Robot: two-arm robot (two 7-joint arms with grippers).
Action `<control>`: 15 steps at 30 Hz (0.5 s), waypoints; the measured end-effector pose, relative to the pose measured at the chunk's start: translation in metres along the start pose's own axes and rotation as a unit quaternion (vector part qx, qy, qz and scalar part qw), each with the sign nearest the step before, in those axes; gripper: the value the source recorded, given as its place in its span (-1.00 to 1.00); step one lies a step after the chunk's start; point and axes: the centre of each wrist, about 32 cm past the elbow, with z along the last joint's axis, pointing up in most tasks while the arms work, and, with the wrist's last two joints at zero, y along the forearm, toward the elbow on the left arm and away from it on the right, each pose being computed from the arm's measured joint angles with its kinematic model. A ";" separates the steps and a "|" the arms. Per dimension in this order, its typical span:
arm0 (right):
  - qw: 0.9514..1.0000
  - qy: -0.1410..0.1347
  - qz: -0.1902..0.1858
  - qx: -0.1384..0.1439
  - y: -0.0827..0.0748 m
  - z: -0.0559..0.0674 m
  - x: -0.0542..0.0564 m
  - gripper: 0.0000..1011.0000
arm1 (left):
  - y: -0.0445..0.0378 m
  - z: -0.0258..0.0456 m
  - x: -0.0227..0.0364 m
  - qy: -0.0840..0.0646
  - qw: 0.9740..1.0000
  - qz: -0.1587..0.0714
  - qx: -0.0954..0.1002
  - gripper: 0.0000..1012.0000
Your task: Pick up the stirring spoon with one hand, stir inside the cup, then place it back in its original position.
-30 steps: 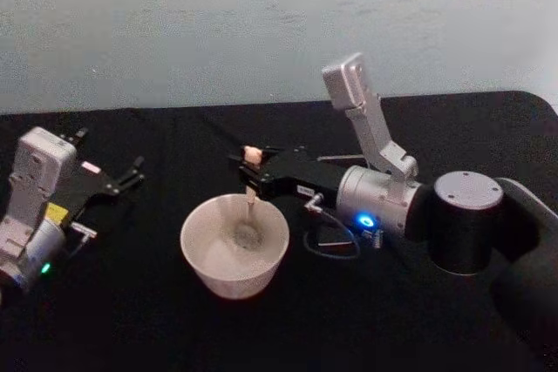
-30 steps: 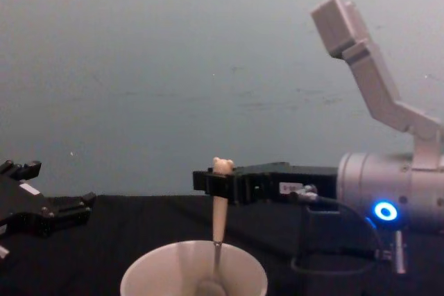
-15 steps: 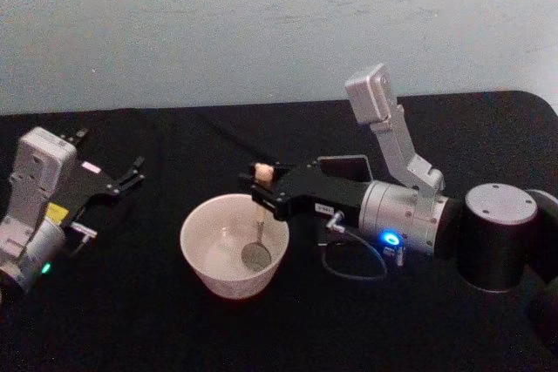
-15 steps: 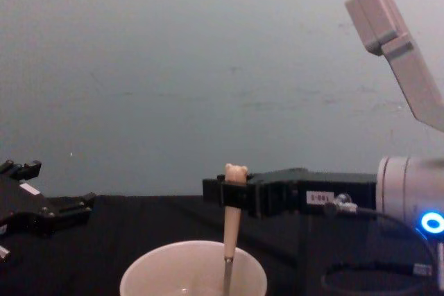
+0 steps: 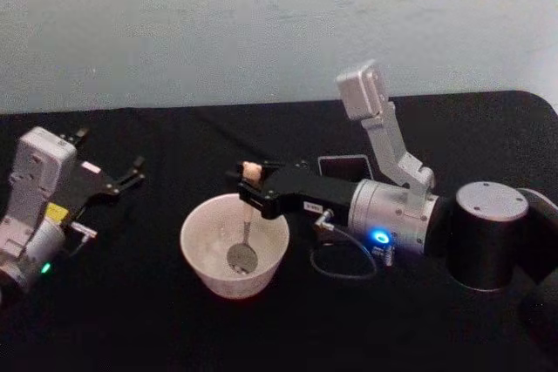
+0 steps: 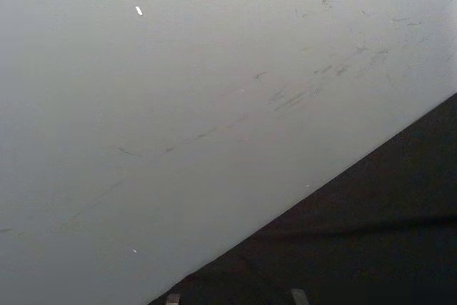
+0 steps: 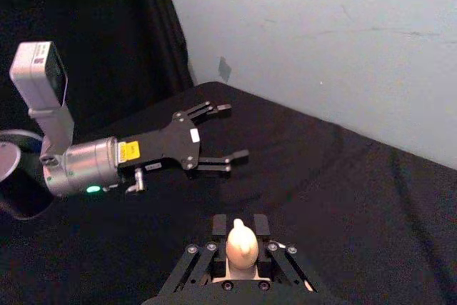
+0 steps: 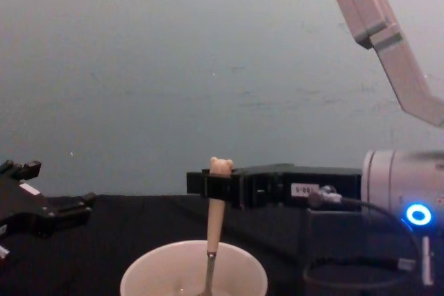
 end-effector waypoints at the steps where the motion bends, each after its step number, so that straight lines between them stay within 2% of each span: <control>1: 1.000 0.000 0.000 0.000 0.000 0.000 0.000 -0.56 | 0.0000 0.0000 0.0000 0.000 1.000 0.000 0.000 0.98; 15: 1.000 0.009 -0.013 0.006 0.005 0.006 0.003 -0.56 | 0.0000 0.0000 0.0000 0.000 1.000 0.000 0.000 0.98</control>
